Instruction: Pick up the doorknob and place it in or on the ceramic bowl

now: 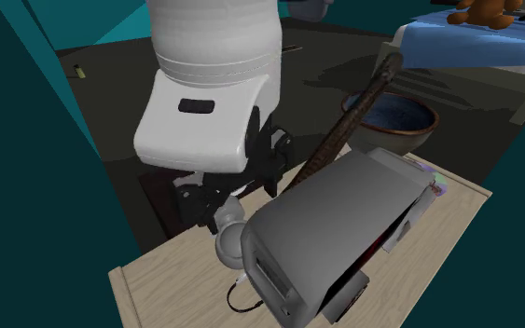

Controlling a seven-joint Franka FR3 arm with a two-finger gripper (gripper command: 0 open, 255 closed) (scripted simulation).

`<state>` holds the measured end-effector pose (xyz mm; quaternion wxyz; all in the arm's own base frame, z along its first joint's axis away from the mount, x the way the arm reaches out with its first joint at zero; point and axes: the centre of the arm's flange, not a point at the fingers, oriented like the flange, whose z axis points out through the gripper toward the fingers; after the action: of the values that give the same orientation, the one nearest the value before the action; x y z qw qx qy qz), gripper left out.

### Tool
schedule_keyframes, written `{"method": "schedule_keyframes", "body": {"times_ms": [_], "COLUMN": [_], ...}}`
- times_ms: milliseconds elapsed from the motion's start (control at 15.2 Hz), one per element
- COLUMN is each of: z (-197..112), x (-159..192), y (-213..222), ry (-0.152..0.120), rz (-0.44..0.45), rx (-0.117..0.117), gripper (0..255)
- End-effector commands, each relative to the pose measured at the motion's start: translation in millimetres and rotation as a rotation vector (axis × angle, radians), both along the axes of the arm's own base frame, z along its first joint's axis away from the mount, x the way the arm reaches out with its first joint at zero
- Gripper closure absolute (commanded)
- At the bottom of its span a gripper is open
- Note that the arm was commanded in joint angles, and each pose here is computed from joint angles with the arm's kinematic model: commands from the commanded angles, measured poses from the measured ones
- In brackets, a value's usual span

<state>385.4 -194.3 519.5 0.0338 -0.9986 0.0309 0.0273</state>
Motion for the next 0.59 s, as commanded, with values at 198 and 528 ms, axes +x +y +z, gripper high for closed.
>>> {"method": "schedule_keyframes", "body": {"times_ms": [198, 528], "z": [-21.7, -45.8], "x": [4.7, 3.4], "y": [-20.8, -19.0], "ry": [0.001, 0.001], "rz": [-0.012, -0.012], "rx": [0.007, 0.007], "gripper": [0, 0]}}
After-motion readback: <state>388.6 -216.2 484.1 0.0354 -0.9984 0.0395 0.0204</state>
